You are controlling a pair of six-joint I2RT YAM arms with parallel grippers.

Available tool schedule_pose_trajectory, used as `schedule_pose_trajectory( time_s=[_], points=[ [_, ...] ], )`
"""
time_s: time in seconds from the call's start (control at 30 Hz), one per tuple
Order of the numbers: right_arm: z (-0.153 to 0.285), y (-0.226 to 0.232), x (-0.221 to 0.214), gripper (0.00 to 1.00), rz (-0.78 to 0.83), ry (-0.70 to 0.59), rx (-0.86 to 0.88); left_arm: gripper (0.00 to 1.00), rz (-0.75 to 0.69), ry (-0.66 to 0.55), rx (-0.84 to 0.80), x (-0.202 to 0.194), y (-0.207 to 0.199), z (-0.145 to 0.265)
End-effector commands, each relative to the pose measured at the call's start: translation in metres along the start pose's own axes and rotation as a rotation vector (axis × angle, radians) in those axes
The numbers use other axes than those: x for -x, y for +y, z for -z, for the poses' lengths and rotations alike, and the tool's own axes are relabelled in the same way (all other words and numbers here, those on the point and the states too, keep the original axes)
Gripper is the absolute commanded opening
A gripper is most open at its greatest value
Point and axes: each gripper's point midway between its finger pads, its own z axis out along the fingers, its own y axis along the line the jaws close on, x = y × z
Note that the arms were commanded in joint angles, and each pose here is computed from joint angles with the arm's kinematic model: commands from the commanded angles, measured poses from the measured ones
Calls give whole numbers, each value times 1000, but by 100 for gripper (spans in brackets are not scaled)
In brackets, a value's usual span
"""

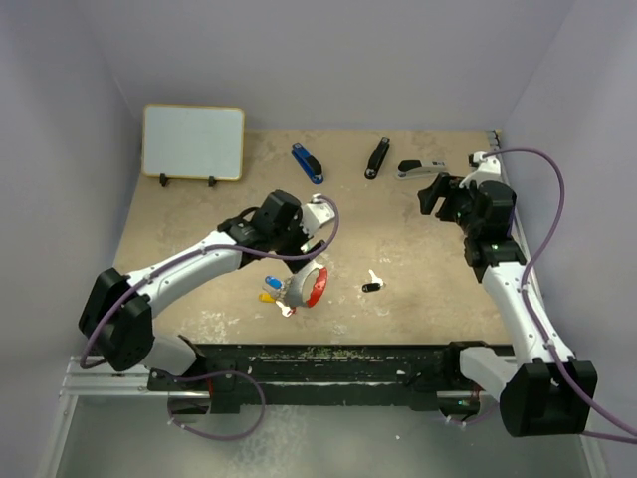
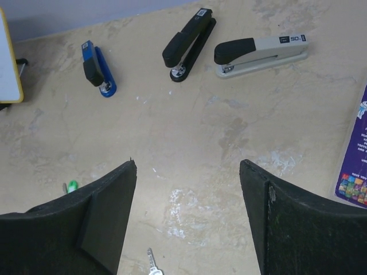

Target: Put the keys on the keyring

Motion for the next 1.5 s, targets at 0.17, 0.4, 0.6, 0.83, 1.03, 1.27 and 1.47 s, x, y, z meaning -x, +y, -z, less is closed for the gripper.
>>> schedule_pose_trajectory(
  time_s=[0.17, 0.4, 0.6, 0.83, 1.03, 1.27, 1.47],
  points=[
    [9, 27, -24, 73, 7, 24, -42, 95, -39, 25, -54, 4, -28, -11],
    [6, 59, -75, 63, 27, 174, 35, 94, -77, 75, -44, -10, -29, -23],
    [12, 88, -103, 52, 50, 249, 108, 90, -145, 177, -2, -13, -14, -26],
    [16, 112, -124, 38, 63, 308, 191, 81, -335, 66, -23, -16, -14, -10],
    [15, 133, -141, 28, 79, 355, 245, 78, -411, -64, -31, -17, 1, 3],
    [16, 183, -154, 23, 133, 378, 357, 72, -448, -116, -119, -39, 5, -13],
    [20, 197, -135, 18, 125, 308, 371, 63, -506, -122, -203, -54, -8, -29]
  ],
)
